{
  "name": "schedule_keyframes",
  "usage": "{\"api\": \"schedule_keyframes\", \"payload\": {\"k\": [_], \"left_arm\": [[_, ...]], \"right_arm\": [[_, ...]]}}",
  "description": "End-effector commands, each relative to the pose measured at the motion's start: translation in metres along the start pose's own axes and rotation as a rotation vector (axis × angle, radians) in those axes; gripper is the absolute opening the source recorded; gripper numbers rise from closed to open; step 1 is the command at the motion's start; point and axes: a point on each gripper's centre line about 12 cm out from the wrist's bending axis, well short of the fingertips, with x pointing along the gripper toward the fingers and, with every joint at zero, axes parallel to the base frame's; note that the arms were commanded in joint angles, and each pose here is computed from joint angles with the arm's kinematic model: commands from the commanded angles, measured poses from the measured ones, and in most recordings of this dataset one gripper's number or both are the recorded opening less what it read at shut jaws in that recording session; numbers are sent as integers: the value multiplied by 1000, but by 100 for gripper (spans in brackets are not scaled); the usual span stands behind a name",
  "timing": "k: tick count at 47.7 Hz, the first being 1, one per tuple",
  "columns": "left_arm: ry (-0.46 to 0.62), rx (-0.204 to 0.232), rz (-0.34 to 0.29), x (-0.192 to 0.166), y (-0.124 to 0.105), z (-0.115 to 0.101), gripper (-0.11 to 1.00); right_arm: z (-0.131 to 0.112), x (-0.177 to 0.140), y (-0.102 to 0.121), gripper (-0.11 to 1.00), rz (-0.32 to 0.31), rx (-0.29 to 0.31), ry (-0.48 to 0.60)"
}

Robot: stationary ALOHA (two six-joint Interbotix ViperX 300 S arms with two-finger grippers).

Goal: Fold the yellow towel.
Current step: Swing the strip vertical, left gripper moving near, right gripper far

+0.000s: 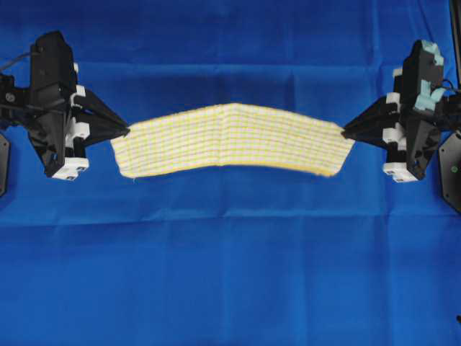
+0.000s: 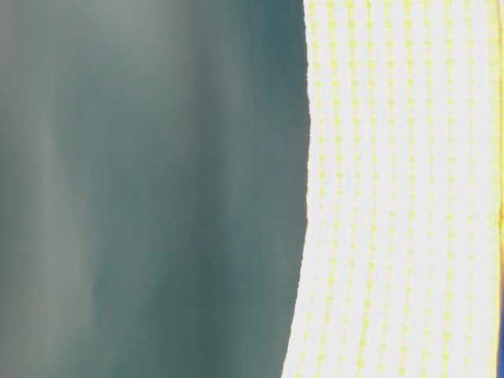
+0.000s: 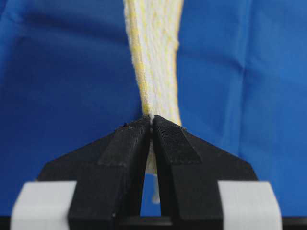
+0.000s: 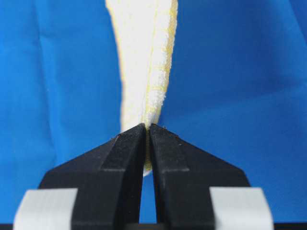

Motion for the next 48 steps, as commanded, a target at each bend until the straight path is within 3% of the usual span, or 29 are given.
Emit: {"api": "schedule_keyframes", "payload": {"k": [1,23,36,48], "left_arm": [[-35,2,-11,-1,-3,7,2],[-199,109,-220,24,-73,24,2],[-192,138,-263,57,-105,43,2],[-191,149,-281,91,-130,67,2]], "right_arm": [[11,2,0,3,-3,-3,-39],[43,26,-61,3,-197,103,-118],[65,39,-86,3,-258,137,-165],[83,50,-103,3,-293,133,-192]]}}
